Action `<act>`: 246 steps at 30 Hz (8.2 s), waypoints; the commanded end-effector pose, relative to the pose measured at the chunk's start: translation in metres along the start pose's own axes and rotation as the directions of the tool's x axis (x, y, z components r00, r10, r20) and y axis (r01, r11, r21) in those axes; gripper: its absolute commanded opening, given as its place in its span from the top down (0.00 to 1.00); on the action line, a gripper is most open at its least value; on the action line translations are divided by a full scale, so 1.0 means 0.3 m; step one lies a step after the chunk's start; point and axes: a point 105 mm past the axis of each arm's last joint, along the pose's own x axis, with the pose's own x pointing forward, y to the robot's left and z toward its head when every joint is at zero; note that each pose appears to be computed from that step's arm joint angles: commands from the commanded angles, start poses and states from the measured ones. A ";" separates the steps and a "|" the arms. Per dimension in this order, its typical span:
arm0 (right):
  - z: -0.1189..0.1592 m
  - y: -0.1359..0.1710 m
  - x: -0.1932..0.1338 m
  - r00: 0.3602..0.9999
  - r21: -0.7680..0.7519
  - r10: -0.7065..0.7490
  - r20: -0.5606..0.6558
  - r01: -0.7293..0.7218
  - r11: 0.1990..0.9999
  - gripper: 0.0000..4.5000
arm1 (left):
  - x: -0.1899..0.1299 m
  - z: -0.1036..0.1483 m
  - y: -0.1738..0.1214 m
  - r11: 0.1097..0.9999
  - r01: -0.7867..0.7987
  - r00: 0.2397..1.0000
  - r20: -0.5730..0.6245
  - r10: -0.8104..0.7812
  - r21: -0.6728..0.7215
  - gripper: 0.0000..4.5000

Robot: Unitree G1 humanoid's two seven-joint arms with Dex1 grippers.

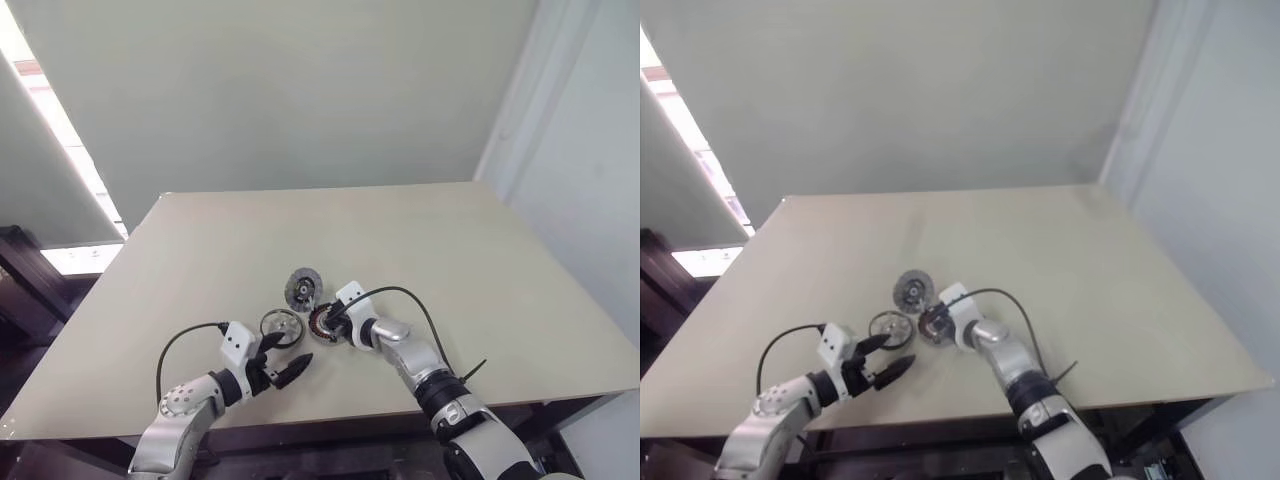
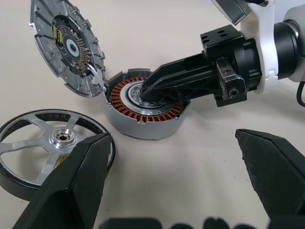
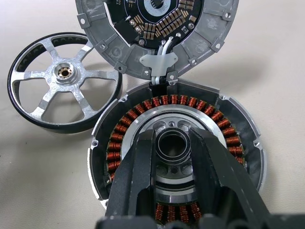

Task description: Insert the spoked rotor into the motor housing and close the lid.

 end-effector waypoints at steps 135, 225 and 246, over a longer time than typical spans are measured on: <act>0.025 0.046 -0.149 0.958 -0.705 0.169 -0.233 -0.286 0.649 1.00 | -0.020 0.035 0.069 0.994 -0.105 0.993 0.056 0.105 -0.016 1.00; 0.140 0.102 -0.329 0.984 -0.341 0.176 0.002 -0.165 0.926 0.00 | -0.010 0.038 0.212 0.553 -0.090 0.905 0.164 0.393 -0.828 0.92; -0.030 0.015 -0.428 0.981 -0.226 0.123 -0.150 -0.155 0.962 0.00 | 0.046 0.046 -0.041 0.282 0.185 0.966 0.226 0.122 -0.941 0.92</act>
